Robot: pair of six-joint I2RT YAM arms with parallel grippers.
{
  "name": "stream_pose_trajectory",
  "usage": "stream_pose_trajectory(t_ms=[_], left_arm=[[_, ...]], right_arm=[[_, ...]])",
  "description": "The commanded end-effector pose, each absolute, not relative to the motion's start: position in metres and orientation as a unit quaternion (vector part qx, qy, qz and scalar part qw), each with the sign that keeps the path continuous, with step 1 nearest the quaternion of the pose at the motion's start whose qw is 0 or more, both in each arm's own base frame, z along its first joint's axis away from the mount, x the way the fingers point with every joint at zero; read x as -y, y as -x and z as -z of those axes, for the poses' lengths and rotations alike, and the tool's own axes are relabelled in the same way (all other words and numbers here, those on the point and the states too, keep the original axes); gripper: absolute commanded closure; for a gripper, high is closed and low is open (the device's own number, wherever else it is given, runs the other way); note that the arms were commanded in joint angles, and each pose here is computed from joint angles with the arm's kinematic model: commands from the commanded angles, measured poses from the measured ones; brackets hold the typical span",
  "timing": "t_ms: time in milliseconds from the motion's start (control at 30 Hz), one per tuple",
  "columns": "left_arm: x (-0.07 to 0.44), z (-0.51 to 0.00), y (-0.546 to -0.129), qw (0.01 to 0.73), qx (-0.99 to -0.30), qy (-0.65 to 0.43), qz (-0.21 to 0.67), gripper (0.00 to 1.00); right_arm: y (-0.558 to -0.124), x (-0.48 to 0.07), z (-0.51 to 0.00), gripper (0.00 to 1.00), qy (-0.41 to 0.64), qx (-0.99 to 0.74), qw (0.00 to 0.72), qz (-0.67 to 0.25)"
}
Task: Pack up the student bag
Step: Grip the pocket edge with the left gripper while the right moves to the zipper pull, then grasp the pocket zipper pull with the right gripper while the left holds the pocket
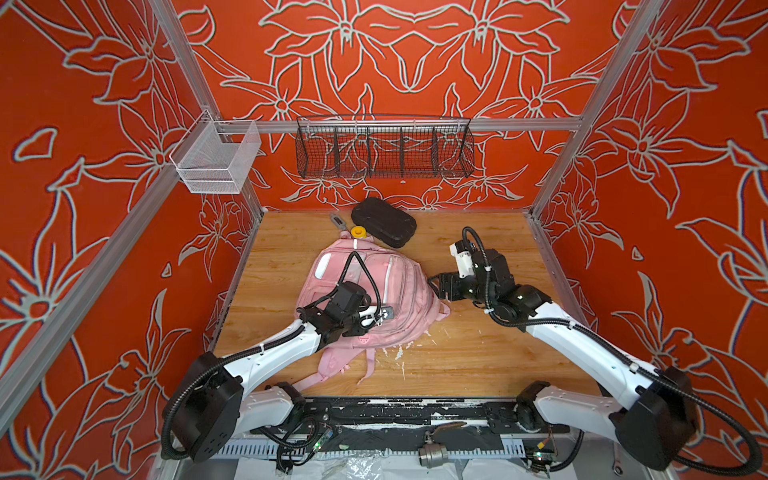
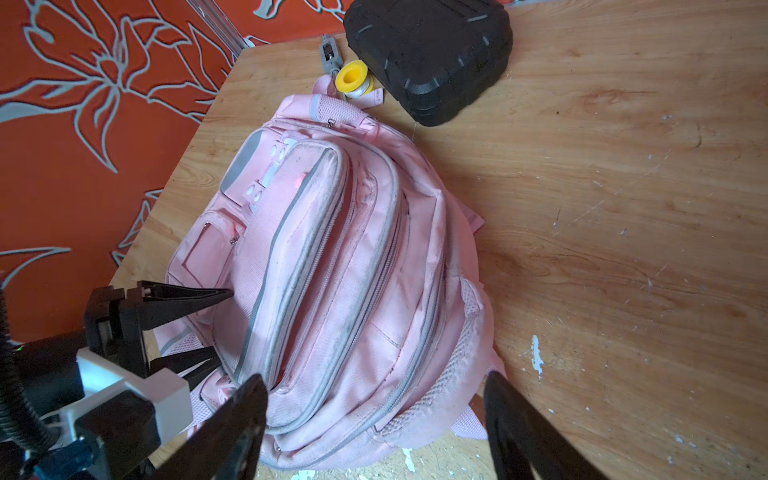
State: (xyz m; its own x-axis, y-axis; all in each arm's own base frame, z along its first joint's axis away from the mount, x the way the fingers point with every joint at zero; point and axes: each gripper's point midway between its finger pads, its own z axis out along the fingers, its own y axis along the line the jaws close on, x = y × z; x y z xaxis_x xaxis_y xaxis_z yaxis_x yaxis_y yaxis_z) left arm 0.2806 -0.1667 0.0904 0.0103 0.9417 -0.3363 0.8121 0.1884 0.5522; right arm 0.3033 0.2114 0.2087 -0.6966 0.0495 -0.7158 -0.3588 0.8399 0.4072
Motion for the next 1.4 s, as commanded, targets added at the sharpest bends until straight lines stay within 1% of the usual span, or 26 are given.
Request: stream_pose_trajectory(t_ms=[0,33,67,100,133,200,300,433,567,667,800,867,1067,1167,1367], left_arm=[[0.177,-0.097,-0.292,0.353,-0.694,-0.621,-0.095,0.43],[0.179,-0.097,-0.292,0.353,-0.695,-0.621,-0.090,0.47],[0.182,-0.098,-0.290,0.350,-0.697,-0.621,-0.081,0.55],[0.185,-0.101,-0.288,0.349,-0.700,-0.620,-0.068,0.69],[0.188,-0.104,-0.287,0.350,-0.705,-0.614,-0.057,0.80],[0.193,-0.118,-0.287,0.353,-0.728,-0.587,-0.029,1.00],[0.202,-0.138,-0.283,0.342,-0.772,-0.535,0.026,1.00],[0.220,-0.154,-0.274,0.327,-0.803,-0.487,0.106,1.00],[0.240,-0.167,-0.277,0.302,-0.834,-0.427,0.174,1.00],[0.255,-0.171,-0.279,0.280,-0.850,-0.389,0.220,1.00],[0.272,-0.179,-0.281,0.264,-0.852,-0.370,0.260,1.00],[0.277,-0.185,-0.282,0.264,-0.849,-0.368,0.272,1.00],[0.281,-0.192,-0.277,0.267,-0.839,-0.380,0.284,1.00],[0.283,-0.191,-0.274,0.263,-0.838,-0.385,0.285,1.00],[0.285,-0.190,-0.276,0.258,-0.840,-0.386,0.281,1.00]], right_arm=[[-0.305,-0.220,-0.210,0.20,0.108,-0.871,0.388,-0.282],[-0.304,-0.221,-0.209,0.21,0.114,-0.870,0.388,-0.283],[-0.304,-0.222,-0.209,0.22,0.120,-0.869,0.388,-0.282],[-0.304,-0.222,-0.208,0.23,0.127,-0.869,0.388,-0.280],[-0.302,-0.223,-0.208,0.24,0.135,-0.868,0.388,-0.279],[-0.300,-0.224,-0.209,0.26,0.155,-0.864,0.394,-0.274],[-0.294,-0.226,-0.210,0.28,0.191,-0.855,0.401,-0.269],[-0.279,-0.238,-0.211,0.35,0.246,-0.835,0.403,-0.282],[-0.261,-0.254,-0.207,0.43,0.299,-0.812,0.409,-0.289],[-0.249,-0.262,-0.206,0.44,0.332,-0.791,0.432,-0.280],[-0.233,-0.274,-0.198,0.45,0.383,-0.759,0.461,-0.255],[-0.230,-0.276,-0.191,0.45,0.393,-0.756,0.467,-0.235],[-0.245,-0.273,-0.188,0.49,0.357,-0.752,0.513,-0.209],[-0.255,-0.277,-0.184,0.50,0.351,-0.757,0.515,-0.196],[-0.255,-0.298,-0.187,0.51,0.362,-0.745,0.511,-0.229]])
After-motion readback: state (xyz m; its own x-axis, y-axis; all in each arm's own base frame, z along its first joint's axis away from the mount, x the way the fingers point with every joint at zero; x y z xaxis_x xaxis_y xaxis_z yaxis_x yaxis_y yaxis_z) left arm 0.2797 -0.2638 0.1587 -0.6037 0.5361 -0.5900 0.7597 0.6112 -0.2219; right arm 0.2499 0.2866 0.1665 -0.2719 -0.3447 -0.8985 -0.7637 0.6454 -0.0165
